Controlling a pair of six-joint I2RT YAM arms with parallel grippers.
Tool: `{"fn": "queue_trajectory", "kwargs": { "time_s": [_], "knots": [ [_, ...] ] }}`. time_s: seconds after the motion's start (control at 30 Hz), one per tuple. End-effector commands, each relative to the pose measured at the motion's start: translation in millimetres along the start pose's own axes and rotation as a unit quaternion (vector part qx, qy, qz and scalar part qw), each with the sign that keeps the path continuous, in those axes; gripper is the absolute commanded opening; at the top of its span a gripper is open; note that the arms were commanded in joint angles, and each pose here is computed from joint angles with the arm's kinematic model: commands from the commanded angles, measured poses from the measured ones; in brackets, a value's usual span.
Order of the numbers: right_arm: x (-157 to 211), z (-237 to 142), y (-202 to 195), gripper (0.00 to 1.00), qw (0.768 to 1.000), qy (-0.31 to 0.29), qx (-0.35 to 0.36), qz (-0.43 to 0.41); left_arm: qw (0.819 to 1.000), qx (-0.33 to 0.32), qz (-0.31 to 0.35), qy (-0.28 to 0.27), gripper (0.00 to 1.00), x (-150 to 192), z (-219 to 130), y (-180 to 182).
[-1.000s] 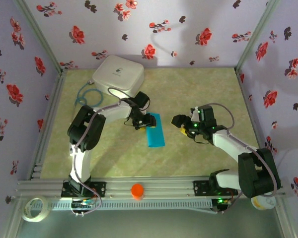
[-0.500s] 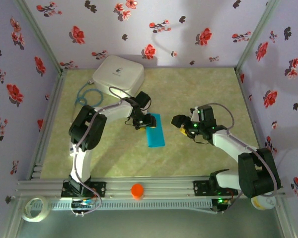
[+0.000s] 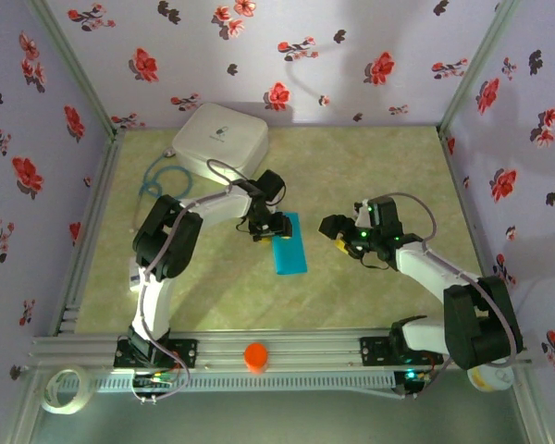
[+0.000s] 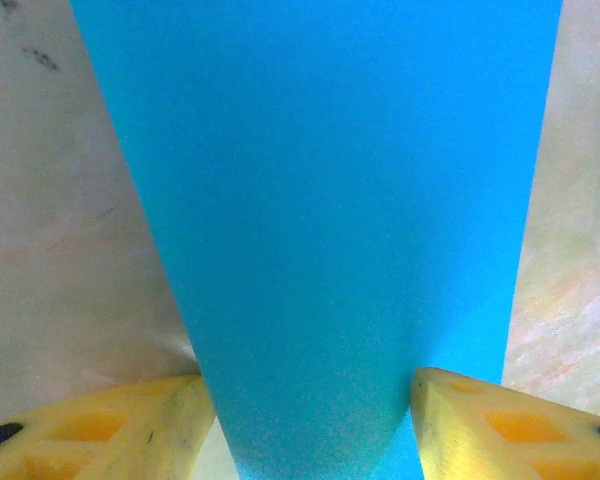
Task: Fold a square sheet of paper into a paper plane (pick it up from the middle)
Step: First fold the square sheet of paper in half at the center of the table.
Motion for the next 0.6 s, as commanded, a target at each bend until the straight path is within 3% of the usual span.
{"fn": "queue_trajectory", "kwargs": {
  "time_s": [0.0,0.57],
  "knots": [
    [-3.3,-1.8,8.3,0.84,1.000,-0.008,0.001,-0.016,0.988,-0.125,-0.029,0.088,0.58,29.7,47.3,44.0],
    [-2.4,-2.5,7.2,0.84,1.000,-0.008,0.009,-0.016,0.983,-0.148,-0.039,0.099,0.56,31.9,54.6,47.9]
  ]
}}
Point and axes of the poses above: each hand's point on the last joint's axis, 136 mm out from that joint toward the fingers, its own z axis out along the fingers, its own y axis along the line the jaws close on, x = y × z, the point moved 10 cm from there along -z, back along the fingers, and after that the axes turned 14 degrees about z, right-handed, at the moved point
